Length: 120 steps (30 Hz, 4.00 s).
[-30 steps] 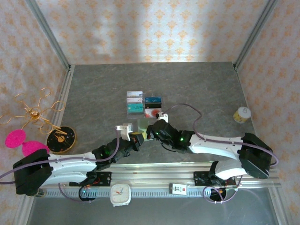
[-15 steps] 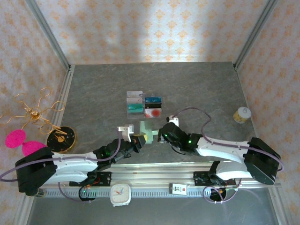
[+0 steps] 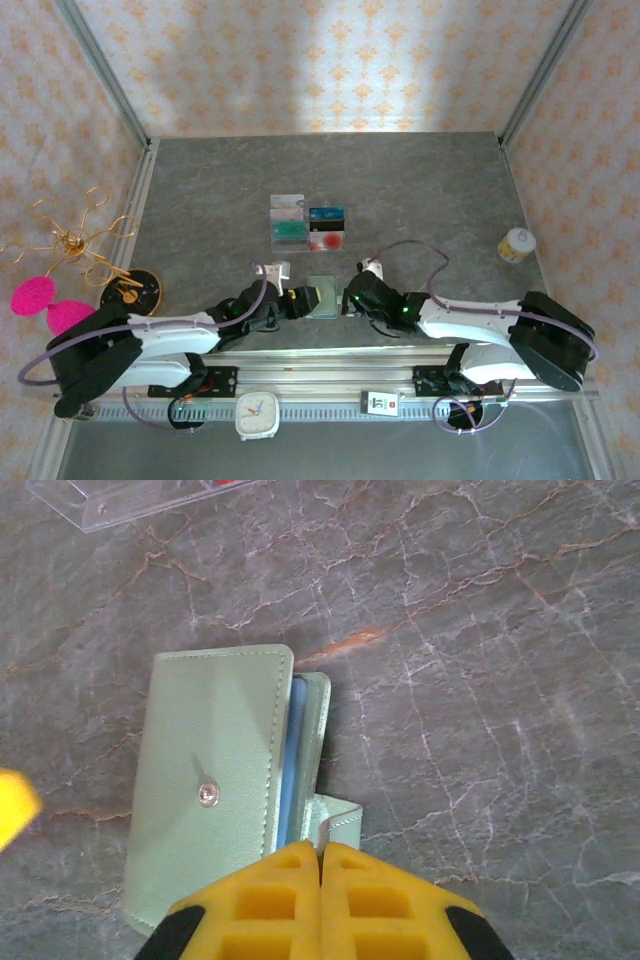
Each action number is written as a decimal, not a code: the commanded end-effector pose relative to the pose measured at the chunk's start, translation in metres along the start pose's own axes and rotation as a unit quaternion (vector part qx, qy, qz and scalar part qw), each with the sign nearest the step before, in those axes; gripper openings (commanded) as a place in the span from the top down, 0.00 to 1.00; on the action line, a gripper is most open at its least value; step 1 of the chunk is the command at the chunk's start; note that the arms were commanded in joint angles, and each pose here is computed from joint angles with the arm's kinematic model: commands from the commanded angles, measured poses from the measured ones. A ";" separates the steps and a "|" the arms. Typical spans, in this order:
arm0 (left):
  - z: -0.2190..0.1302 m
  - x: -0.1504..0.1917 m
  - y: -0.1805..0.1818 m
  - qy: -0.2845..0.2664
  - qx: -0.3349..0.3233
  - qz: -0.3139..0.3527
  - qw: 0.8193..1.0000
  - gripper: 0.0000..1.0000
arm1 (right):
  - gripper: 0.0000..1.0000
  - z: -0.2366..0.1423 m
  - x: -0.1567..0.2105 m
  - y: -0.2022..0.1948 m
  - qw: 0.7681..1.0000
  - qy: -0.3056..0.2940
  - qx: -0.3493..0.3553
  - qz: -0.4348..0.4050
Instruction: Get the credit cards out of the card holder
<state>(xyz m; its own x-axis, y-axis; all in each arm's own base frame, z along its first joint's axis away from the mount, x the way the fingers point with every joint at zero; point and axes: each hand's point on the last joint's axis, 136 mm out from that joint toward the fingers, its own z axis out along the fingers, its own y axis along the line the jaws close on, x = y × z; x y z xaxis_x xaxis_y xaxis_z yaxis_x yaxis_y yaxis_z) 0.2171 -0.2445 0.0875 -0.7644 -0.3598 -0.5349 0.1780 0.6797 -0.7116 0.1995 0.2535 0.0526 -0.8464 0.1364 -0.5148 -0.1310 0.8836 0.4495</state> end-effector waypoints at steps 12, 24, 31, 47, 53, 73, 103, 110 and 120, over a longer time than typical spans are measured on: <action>-0.061 -0.065 -0.004 -0.128 -0.039 0.047 0.990 0.22 | 1.00 -0.031 -0.039 0.118 0.993 -0.017 -0.106 -0.052; -0.036 -0.039 0.004 -0.067 -0.038 0.060 0.995 0.34 | 1.00 -0.020 -0.015 -0.006 0.996 -0.046 0.027 0.068; -0.019 -0.020 0.027 -0.032 -0.077 0.059 0.995 0.51 | 0.96 -0.006 -0.002 -0.048 0.993 -0.038 0.076 0.080; -0.050 -0.049 0.037 -0.101 -0.104 0.057 0.988 0.26 | 0.35 -0.038 -0.032 0.062 0.995 -0.037 -0.010 -0.097; -0.053 -0.050 0.040 -0.106 -0.098 0.051 0.988 0.27 | 0.35 -0.030 -0.035 0.087 0.991 -0.056 0.003 -0.120; 0.052 0.039 -0.015 0.103 -0.022 0.109 0.988 0.90 | 0.70 -0.060 -0.041 -0.013 0.993 -0.105 0.036 0.026; -0.033 -0.044 0.027 -0.075 -0.095 0.061 0.991 0.45 | 0.41 -0.039 -0.035 0.120 0.988 -0.040 -0.083 -0.123; -0.054 -0.039 0.052 -0.099 -0.114 0.032 0.988 0.34 | 0.32 0.013 -0.027 0.089 0.993 -0.035 0.045 -0.099; -0.061 -0.036 0.060 -0.106 -0.117 0.031 0.987 0.31 | 0.27 0.045 0.006 0.060 0.990 0.009 0.086 -0.108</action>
<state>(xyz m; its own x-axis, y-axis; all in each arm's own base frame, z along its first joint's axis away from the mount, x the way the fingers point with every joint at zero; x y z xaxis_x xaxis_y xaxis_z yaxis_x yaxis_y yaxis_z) 0.2170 -0.1572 0.0940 -0.6203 -0.4089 -0.6694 0.0722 0.8200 -0.5678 0.2075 0.3334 0.0460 -0.8205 -0.0896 -0.5646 -0.2441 0.9480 0.2043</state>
